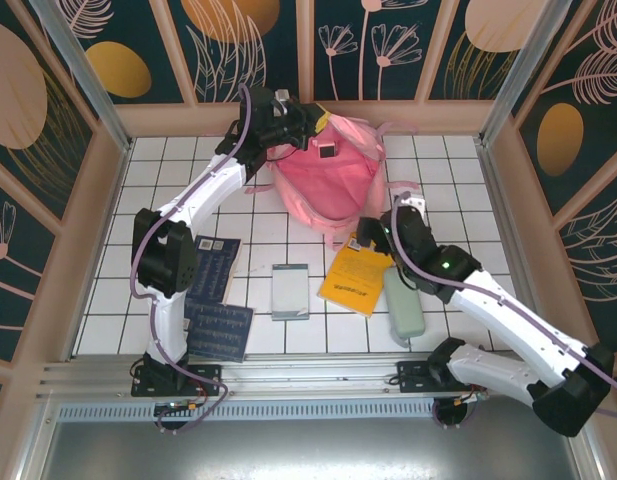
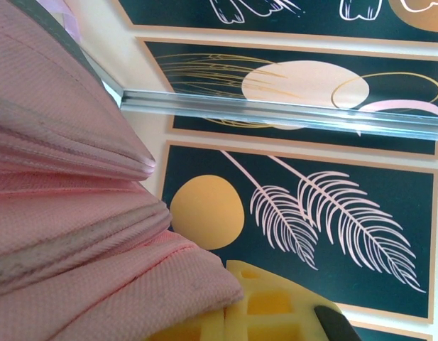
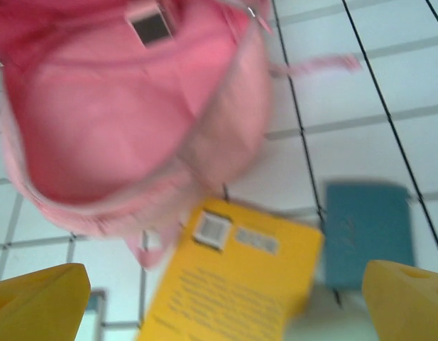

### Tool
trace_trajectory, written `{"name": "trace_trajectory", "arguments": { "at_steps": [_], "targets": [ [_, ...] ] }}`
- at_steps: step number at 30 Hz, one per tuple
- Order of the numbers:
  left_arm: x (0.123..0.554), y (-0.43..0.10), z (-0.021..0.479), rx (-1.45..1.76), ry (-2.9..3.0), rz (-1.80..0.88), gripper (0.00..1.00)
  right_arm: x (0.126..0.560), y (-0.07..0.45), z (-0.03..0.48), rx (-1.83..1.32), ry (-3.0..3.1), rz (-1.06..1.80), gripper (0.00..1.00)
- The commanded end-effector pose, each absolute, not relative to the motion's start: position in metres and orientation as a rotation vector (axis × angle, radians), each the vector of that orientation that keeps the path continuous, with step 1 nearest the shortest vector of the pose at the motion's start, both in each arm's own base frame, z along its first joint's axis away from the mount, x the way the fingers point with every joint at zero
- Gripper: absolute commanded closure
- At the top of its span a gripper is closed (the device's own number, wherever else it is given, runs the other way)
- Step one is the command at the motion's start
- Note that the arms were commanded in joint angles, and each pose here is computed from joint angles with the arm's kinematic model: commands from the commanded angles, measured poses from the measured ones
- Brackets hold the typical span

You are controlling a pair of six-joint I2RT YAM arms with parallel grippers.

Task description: Pack the student bag

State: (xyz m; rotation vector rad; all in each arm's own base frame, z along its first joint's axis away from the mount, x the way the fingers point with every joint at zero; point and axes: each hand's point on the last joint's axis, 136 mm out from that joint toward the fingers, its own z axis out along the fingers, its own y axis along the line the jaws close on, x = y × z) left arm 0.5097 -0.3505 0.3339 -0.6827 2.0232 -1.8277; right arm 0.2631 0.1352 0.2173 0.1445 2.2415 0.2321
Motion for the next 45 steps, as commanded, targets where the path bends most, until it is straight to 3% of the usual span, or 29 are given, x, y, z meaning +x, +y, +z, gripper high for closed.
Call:
{"name": "trace_trajectory", "arguments": {
  "at_steps": [1,5,10,20,27,32,35,37,41,45],
  "targets": [
    [0.504,-0.349,0.355,-0.601,1.974,-1.842,1.0,0.212,0.107,0.17,0.218,2.499,0.15,0.02],
    [0.502,-0.349,0.357,-0.599,1.974,-1.842,1.0,0.195,0.115,0.141,0.312,2.67,0.25,0.06],
    [0.5,-0.349,0.36,-0.584,1.978,-1.845,1.0,0.178,0.083,0.094,0.464,2.774,-0.019,0.02],
    [0.497,-0.347,0.356,-0.58,1.991,-1.852,1.0,0.18,0.074,0.054,0.575,2.805,-0.105,0.01],
    [0.496,-0.347,0.356,-0.577,1.991,-1.863,1.0,0.202,0.082,0.042,0.703,2.739,0.075,0.13],
    [0.495,-0.346,0.35,-0.586,2.003,-1.86,1.0,0.225,0.088,0.048,0.746,2.694,0.183,0.27],
    [0.496,-0.345,0.347,-0.592,2.007,-1.859,1.0,0.235,0.088,0.053,0.787,2.682,0.222,0.29],
    [0.497,-0.343,0.346,-0.595,2.005,-1.858,1.0,0.238,0.086,0.054,0.778,2.693,0.188,0.25],
    [0.498,-0.342,0.347,-0.594,2.002,-1.853,1.0,0.233,0.082,0.058,0.684,2.754,0.092,0.01],
    [0.499,-0.342,0.344,-0.598,2.006,-1.852,1.0,0.215,0.074,0.065,0.625,2.781,-0.024,0.01]
  ]
}}
